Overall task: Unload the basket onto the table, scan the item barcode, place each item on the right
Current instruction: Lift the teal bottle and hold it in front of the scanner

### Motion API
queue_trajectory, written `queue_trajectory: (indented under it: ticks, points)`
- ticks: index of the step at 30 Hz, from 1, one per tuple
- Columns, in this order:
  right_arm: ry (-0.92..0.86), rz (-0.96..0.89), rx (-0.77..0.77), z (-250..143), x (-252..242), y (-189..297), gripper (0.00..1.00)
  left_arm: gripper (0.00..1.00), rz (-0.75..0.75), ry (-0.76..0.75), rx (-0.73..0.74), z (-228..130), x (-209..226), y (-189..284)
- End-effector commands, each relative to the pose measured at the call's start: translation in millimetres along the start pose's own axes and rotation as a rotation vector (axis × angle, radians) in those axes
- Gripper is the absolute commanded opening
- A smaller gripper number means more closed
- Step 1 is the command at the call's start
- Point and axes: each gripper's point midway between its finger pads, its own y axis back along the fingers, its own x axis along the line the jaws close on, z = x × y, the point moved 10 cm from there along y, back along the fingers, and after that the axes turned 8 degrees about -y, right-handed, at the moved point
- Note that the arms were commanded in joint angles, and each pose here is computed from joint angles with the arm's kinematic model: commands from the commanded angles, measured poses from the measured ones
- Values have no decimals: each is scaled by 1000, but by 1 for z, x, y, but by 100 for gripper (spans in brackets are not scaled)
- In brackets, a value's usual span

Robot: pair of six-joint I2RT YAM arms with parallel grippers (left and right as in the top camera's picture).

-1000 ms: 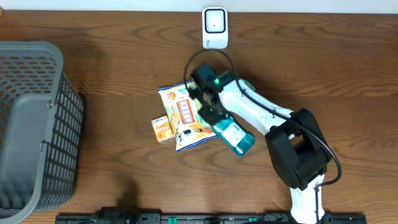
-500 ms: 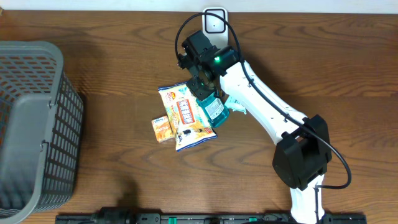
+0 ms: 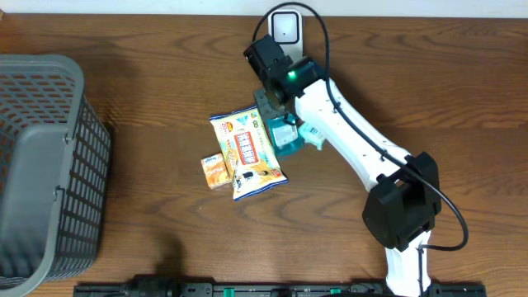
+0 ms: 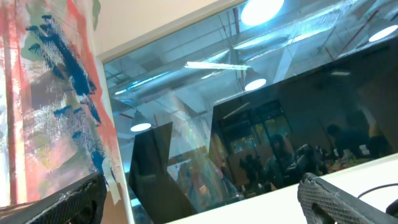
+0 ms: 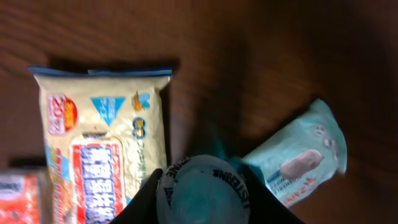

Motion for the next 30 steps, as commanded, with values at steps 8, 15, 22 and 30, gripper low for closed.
queue_trajectory:
  ticks: [8, 15, 22, 30]
  points:
    - [-200, -94, -216, 32, -10, 41, 15, 98, 22, -14, -7, 3, 2, 4]
    - [-445, -123, -228, 28, -15, 38, 17, 98, 22, -14, -7, 3, 2, 4]
    - [-745, -150, -191, 13, -19, 19, 17, 98, 24, -14, -10, 4, 2, 4]
    - [-825, -213, -185, -2, -24, -3, 29, 98, 30, -15, -21, 5, 3, 4]
